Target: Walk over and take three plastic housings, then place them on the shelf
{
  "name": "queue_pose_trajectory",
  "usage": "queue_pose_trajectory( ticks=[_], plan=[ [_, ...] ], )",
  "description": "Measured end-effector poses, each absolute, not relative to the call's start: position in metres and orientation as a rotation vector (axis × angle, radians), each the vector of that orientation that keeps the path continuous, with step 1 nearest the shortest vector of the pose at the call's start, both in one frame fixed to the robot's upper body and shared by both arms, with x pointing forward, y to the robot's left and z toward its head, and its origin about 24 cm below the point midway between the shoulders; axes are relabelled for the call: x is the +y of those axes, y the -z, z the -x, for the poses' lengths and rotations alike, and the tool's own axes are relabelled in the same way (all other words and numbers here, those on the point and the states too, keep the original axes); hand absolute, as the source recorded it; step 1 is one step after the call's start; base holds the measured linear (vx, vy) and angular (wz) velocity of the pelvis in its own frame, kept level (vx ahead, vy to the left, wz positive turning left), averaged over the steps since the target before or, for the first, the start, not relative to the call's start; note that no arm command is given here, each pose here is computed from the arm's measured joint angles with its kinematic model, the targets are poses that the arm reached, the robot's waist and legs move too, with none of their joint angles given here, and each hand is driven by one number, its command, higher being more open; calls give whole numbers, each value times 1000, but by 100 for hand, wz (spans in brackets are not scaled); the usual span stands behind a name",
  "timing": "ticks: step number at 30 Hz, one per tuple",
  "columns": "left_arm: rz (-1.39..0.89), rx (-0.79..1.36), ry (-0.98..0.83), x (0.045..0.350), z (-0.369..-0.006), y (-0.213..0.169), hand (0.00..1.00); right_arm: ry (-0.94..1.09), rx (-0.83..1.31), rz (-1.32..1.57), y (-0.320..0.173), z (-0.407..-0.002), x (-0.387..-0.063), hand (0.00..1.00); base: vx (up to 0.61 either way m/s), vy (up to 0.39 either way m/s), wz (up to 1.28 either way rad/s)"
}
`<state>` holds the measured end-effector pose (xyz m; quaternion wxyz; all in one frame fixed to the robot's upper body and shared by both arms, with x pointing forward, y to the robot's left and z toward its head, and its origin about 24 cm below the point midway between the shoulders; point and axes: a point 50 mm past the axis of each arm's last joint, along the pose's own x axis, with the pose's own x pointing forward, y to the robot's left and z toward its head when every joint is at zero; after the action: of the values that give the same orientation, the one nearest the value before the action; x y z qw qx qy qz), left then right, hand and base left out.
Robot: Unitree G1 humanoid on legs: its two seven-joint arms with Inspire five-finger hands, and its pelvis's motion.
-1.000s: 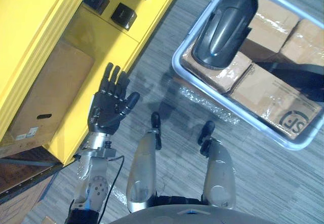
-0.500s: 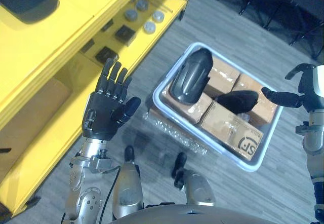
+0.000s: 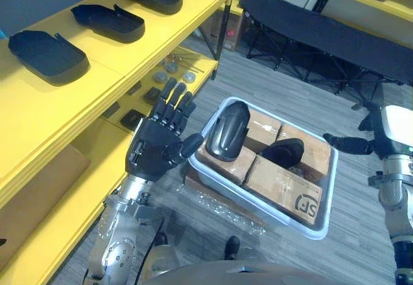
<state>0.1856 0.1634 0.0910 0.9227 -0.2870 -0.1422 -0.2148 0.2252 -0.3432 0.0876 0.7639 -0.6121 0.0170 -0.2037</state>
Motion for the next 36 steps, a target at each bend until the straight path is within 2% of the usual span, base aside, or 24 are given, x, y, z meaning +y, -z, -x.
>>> queue_pose_trajectory(
  ticks=[8,20,27,36],
  plan=[
    [601,-267,405,165,-185,-82,100,405,225,1235,-56,-234,-341,100,-42,-2,13],
    [584,-307,343,174,-187,-84,100,449,120,1273,-92,-271,-336,100,-29,33,12],
    [571,-341,324,176,-194,-89,100,457,196,1288,-96,-289,-349,100,3,20,5],
    [599,-308,300,172,-200,-79,100,572,297,1238,-122,-300,-375,100,-8,20,1]
  ],
)
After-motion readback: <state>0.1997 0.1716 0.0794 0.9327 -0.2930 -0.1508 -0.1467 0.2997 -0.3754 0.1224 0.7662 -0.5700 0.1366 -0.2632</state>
